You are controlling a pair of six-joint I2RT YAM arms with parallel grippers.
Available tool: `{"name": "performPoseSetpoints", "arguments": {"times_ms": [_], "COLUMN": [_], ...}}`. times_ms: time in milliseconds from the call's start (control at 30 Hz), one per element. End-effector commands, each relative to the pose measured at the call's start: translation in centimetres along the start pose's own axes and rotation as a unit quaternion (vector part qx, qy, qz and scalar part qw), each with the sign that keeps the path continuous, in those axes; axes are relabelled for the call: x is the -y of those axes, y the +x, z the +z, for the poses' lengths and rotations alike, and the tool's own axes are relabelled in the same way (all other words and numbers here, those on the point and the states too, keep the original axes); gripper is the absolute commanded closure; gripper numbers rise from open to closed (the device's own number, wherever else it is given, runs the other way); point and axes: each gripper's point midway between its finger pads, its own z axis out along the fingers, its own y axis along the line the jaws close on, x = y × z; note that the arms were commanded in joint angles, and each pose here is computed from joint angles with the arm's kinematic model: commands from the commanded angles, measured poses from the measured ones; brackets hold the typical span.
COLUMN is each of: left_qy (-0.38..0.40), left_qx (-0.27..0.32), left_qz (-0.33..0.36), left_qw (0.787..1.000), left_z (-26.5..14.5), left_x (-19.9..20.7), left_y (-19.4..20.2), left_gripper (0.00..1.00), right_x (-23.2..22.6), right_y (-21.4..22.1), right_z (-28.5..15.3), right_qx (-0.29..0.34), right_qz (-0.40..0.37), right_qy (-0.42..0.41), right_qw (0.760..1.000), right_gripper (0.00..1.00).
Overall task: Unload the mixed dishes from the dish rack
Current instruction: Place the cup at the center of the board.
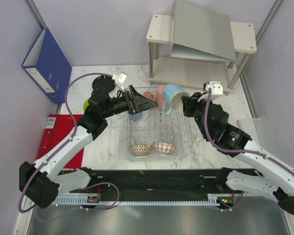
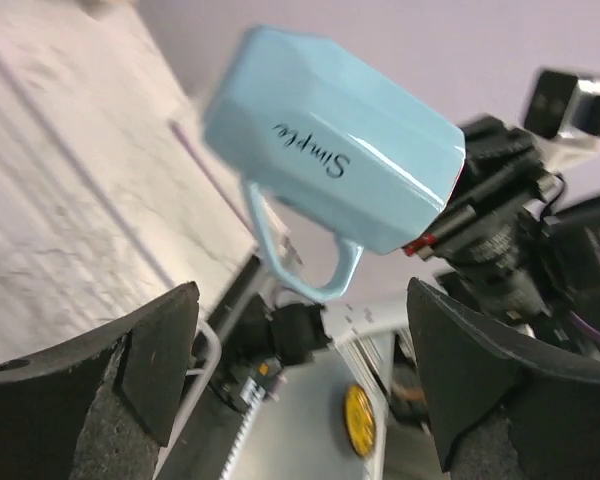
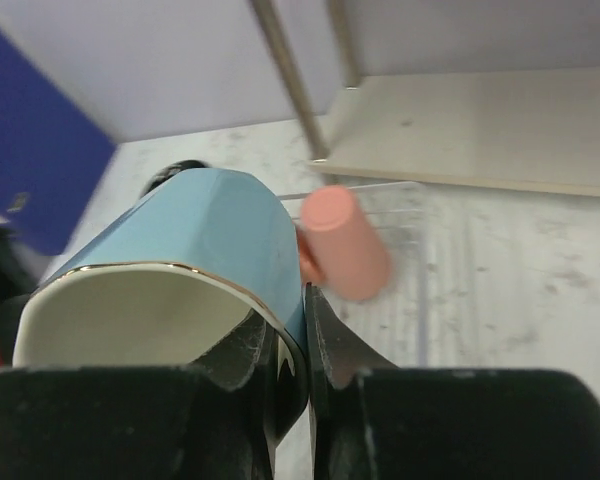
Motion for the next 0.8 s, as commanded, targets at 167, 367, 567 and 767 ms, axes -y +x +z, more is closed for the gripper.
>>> {"name": "performPoseSetpoints", "arguments": {"times_ms": [167,367,567,767], "left_qy": [-0.271,-0.295,-0.304,-0.323], "left_qx": [0.117,0.143,0.150,0.131], "left_qz": [-0.005,0.070,0.124,0.122], "left_qw": [0.955,0.942,0.933,0.929], "left_z": [-5.9,-8.4,-10.0,-10.6], "left_x": [-7.9,-6.7,-5.4,-6.4], "left_y": [-3.0,-4.0,-4.6,-3.5], "left_gripper": [0.03,0.01,0.01,0.01], "right_x": [10.6,20.4,25.7,28.9], "right_y": [-3.4,0.3,4.6,8.4], "right_z": [3.6,6.9,9.3,10.9], "right_qx": [-0.009,-0.091,-0.158,-0.214], "right_qz": [-0.039,0.047,0.120,0.142], "right_qy": [0.258,0.340,0.378,0.407], "right_qw": [0.965,0.935,0.904,0.876], "right_gripper": [1.00,1.00,1.00,1.00]}}
